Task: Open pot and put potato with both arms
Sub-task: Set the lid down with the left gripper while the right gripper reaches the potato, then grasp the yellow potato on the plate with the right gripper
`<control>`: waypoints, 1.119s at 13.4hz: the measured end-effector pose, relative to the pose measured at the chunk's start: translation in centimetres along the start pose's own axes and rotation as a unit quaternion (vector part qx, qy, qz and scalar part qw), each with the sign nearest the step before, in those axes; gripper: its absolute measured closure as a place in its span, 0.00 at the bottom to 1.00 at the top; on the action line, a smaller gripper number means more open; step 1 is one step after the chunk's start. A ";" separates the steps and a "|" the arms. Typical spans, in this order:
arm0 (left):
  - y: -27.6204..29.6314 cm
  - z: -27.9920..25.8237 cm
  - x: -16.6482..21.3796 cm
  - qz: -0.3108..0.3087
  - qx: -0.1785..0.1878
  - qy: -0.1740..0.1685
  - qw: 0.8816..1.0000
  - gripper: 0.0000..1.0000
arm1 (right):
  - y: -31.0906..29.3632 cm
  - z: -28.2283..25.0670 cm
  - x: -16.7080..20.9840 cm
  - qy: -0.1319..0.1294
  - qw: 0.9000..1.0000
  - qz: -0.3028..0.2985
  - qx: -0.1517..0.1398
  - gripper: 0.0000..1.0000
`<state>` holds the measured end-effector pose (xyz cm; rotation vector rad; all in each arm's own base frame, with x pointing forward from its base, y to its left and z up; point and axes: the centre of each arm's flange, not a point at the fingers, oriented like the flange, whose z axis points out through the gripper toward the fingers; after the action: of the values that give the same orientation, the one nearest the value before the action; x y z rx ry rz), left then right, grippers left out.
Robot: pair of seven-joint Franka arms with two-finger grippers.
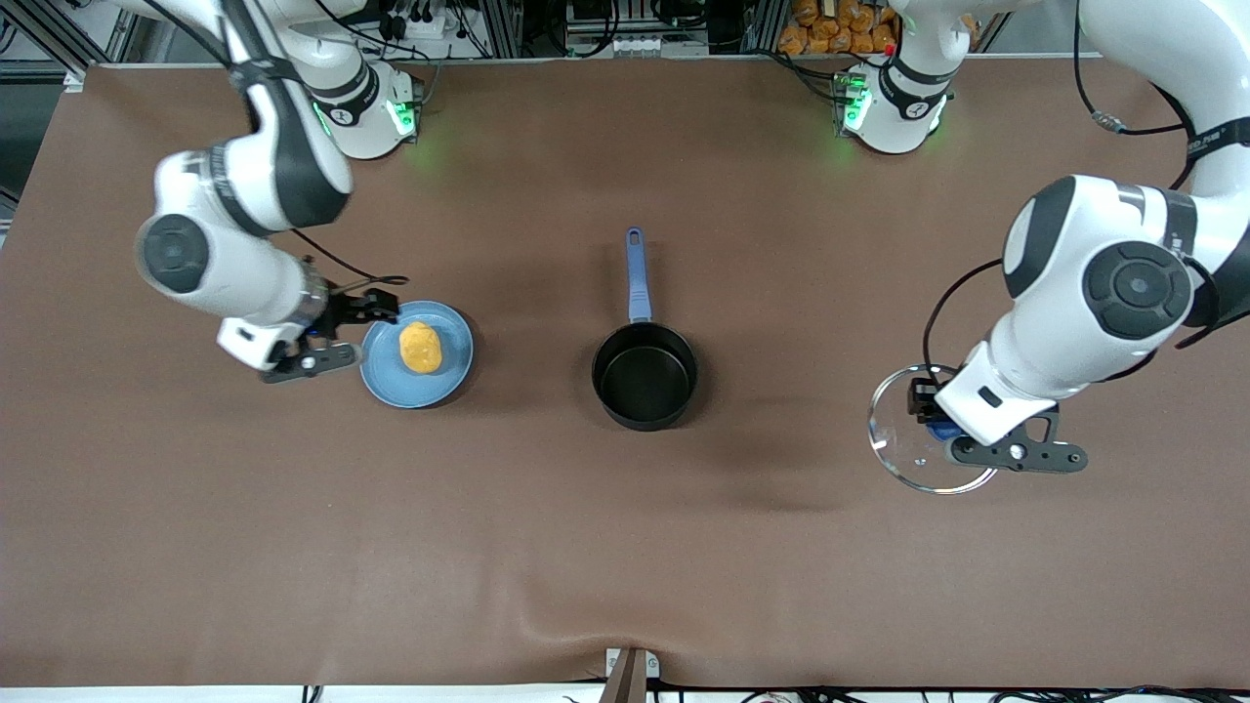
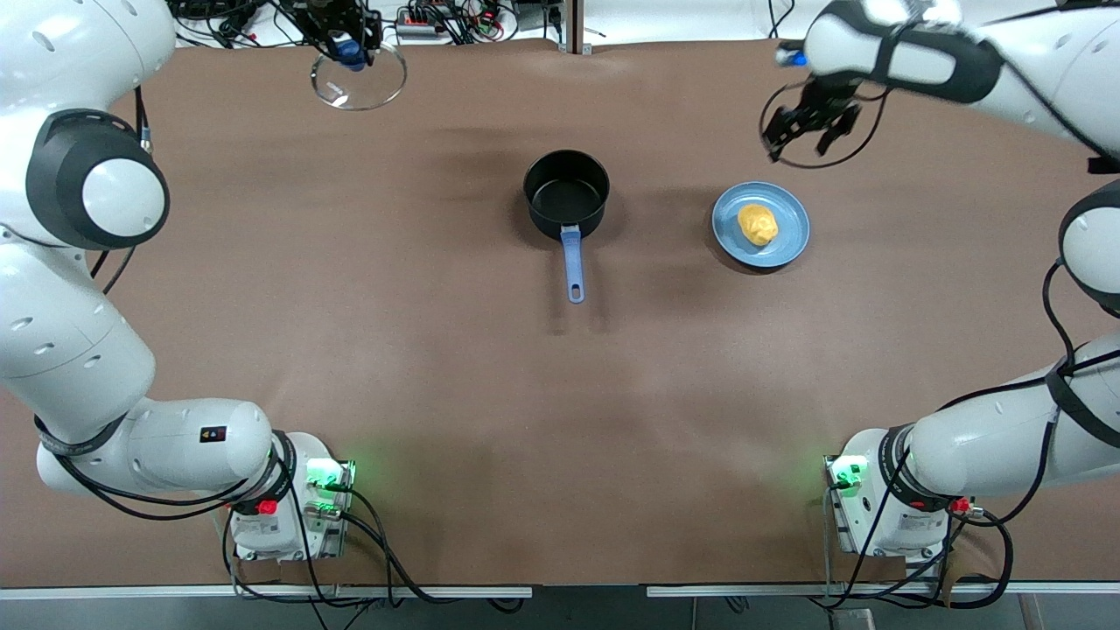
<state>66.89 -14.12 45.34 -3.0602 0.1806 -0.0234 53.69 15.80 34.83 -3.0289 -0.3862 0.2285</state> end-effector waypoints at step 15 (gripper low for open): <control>-5.8 10.8 -1.4 0.010 -0.017 0.010 1.000 0.39 | -0.7 14.3 0.5 0.021 0.994 -0.099 -0.051 0.00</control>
<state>66.40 -7.37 35.04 -3.0925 0.2139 -0.0511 51.78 17.49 20.73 -3.0583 -0.7093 0.1342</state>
